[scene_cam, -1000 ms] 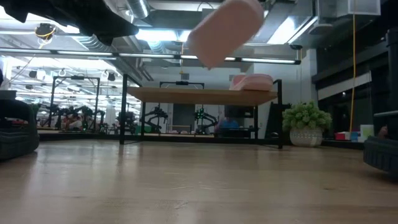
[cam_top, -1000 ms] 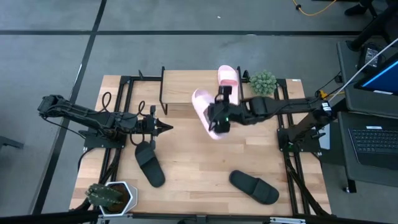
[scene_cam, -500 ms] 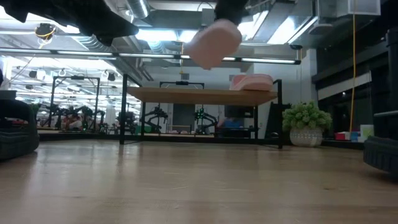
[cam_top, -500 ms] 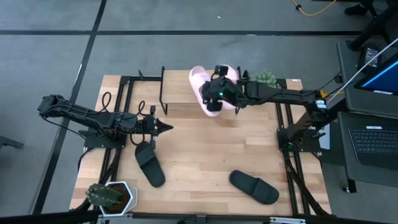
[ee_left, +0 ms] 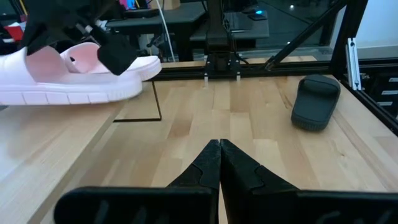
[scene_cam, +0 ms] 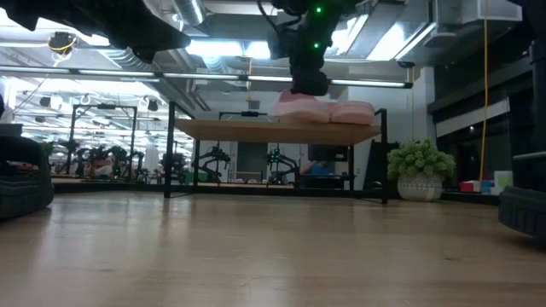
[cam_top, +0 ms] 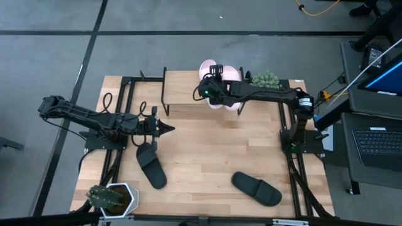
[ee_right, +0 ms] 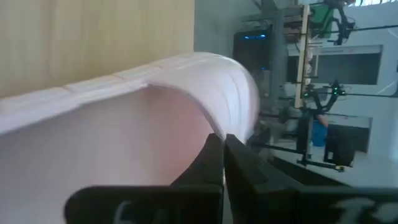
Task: Pick and place slides into the shelf
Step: Put the pink slide on the shelf
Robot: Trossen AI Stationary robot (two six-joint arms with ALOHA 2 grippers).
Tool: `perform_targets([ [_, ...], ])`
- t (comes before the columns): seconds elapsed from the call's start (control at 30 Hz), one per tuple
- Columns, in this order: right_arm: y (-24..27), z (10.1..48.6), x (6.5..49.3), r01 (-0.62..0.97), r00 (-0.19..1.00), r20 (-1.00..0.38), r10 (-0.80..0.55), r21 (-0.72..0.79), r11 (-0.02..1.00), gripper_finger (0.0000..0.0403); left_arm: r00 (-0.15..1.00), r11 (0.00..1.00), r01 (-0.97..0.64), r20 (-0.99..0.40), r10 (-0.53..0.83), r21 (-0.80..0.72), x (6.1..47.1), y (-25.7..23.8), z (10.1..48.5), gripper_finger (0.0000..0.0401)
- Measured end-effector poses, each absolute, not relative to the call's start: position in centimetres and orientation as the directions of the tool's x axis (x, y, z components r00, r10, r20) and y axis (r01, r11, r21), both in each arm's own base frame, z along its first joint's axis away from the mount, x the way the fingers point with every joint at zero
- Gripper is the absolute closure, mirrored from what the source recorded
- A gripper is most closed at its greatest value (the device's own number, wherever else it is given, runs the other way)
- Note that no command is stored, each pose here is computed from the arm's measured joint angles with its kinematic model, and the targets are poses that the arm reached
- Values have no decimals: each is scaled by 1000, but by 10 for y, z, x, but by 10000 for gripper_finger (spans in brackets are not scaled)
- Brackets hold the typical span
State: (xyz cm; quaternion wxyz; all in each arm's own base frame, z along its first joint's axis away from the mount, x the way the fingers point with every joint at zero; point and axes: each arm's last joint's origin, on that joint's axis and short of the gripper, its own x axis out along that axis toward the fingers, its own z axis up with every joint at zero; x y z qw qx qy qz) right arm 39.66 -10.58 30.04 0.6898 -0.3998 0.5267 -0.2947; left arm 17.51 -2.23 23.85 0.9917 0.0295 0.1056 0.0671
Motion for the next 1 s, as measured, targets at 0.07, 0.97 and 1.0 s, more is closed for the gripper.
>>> perform_targets([
  [0.07,-106,300,397,-34,270,-493,-827,-863,504,401,969,989,-127,-206,139,73,175,-22,238,401],
  [0.97,-107,307,396,3,251,-459,-852,-880,475,401,968,989,-126,-207,139,76,175,-22,238,401],
  [1.0,-107,309,396,17,252,-459,-852,-878,478,401,968,989,-126,-207,139,77,175,-22,238,401],
])
